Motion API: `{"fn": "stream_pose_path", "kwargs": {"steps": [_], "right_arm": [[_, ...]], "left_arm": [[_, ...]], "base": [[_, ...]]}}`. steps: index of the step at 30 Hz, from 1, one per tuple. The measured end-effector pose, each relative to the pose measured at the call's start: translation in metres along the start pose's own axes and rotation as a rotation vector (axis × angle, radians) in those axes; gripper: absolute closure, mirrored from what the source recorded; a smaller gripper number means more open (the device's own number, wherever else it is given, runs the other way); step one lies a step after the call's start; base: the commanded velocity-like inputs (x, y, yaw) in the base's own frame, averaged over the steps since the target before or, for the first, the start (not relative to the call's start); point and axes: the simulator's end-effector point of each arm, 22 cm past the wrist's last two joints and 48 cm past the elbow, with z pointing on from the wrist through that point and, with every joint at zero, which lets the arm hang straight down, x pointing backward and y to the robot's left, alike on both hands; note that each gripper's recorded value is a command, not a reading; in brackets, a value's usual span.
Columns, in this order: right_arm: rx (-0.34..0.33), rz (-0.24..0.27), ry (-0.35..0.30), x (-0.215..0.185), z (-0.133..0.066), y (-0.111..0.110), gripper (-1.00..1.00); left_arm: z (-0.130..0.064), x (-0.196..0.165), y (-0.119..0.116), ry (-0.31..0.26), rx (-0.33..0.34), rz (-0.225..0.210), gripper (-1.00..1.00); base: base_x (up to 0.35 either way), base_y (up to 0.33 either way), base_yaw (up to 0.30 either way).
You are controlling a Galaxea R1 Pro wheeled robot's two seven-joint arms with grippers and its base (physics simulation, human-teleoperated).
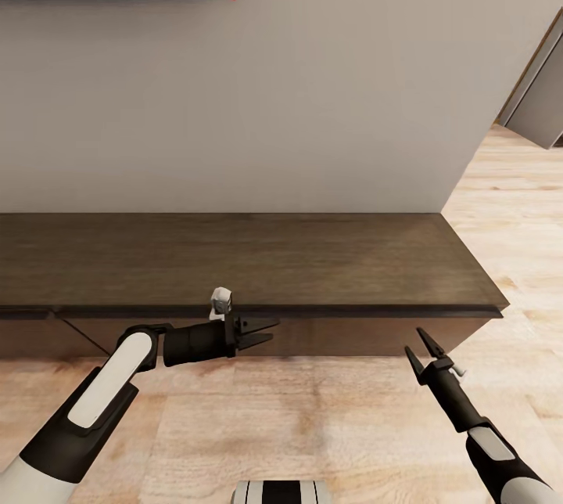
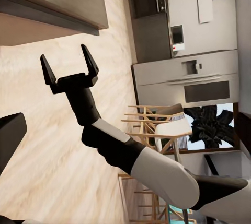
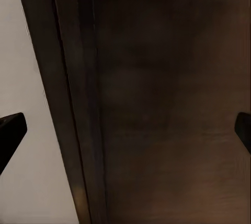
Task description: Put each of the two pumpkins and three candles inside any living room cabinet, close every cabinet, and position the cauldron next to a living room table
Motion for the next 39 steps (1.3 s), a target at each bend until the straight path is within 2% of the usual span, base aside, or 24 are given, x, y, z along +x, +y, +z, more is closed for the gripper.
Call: {"fn": "stream_pose_path", "kwargs": {"steps": [9,39], "right_arm": [[-0.028,-0.002,0.009,0.0004,0.0024,0.0082,-1.0],[-0.025,-0.002,0.008,0.0002,0.0024,0.0078,-1.0]], "left_arm": [[-0.0002,0.0,0.0003,0.0,-0.001,0.0,-1.0],[-0.0004,0.0,0.0004,0.0,-0.002,0.001,-1.0]], "base": [[0.0,0.0,0.0],[0.036,0.018,0.0]]}}
